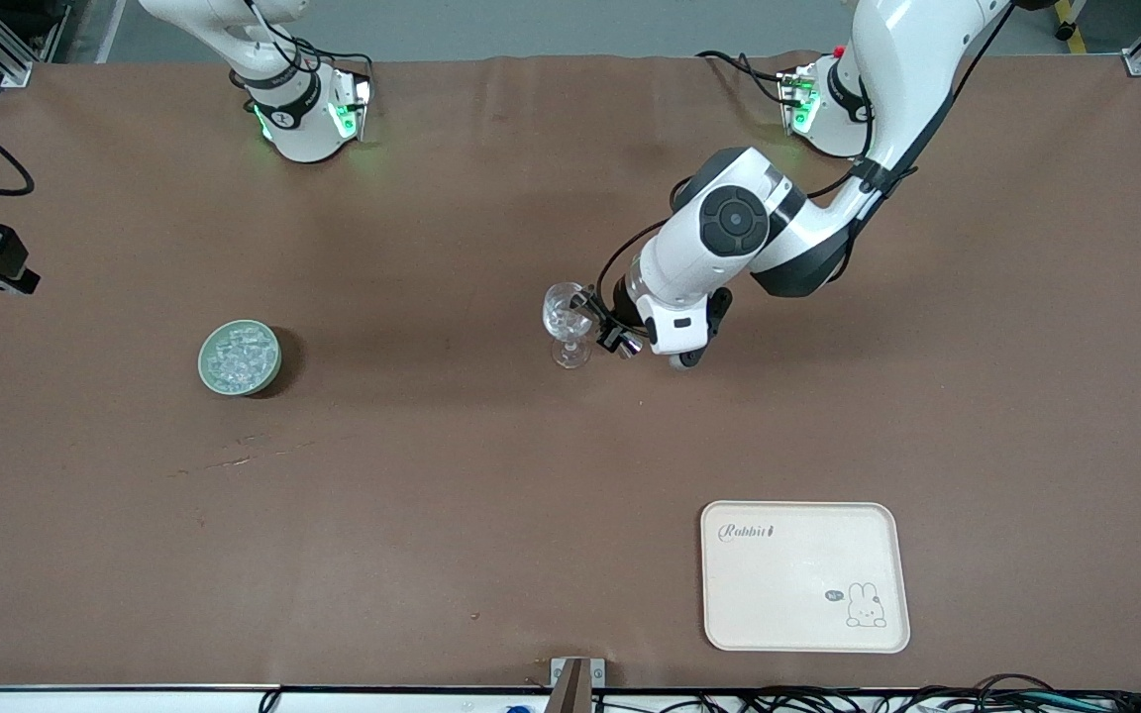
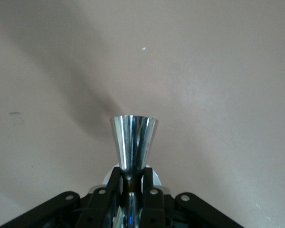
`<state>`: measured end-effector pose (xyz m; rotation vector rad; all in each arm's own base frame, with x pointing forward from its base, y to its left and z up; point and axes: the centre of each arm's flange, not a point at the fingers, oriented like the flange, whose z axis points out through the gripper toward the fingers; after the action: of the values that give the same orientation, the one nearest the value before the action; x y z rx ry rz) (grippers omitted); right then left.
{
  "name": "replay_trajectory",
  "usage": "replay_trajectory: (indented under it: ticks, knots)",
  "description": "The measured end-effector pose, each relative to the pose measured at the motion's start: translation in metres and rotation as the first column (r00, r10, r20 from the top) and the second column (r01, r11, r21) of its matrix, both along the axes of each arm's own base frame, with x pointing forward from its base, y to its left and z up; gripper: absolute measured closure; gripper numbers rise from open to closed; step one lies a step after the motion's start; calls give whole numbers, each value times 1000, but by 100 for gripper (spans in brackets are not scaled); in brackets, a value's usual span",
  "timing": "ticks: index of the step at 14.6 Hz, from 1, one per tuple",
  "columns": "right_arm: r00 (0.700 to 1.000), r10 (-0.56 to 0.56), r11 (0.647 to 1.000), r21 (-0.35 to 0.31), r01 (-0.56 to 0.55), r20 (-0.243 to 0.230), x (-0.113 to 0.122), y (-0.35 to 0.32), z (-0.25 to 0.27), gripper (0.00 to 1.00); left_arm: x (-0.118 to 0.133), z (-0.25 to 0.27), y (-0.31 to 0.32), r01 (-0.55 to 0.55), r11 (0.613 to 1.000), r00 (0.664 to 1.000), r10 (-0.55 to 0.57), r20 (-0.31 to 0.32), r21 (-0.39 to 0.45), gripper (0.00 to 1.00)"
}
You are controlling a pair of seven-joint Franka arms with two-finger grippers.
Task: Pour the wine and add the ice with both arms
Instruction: 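Tilt the jigger over the wine glass rim with the left gripper to pour, then move the jigger toward the tray while the right gripper brings ice over the glass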
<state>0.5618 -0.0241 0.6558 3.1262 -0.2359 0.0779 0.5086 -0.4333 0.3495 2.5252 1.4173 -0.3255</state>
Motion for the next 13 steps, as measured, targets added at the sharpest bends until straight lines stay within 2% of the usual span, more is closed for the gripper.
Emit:
replay_trajectory:
  ticks: [3,4,9,13]
  knots:
    - [1000,0,1000,0,0,0,0,0,0,74,1,3,0,-29,1000,1000,29,-10,-7,79]
    - [1000,0,1000,0,0,0,0,0,0,74,3,5,0,-52,998,998,51,-32,-28,79]
    - [1000,0,1000,0,0,0,0,0,0,74,17,18,17,-93,985,988,73,-138,-147,79]
    - [1000,2,1000,2,-2,-8,-1,2,-1,74,49,27,82,-103,951,972,34,-231,-292,79]
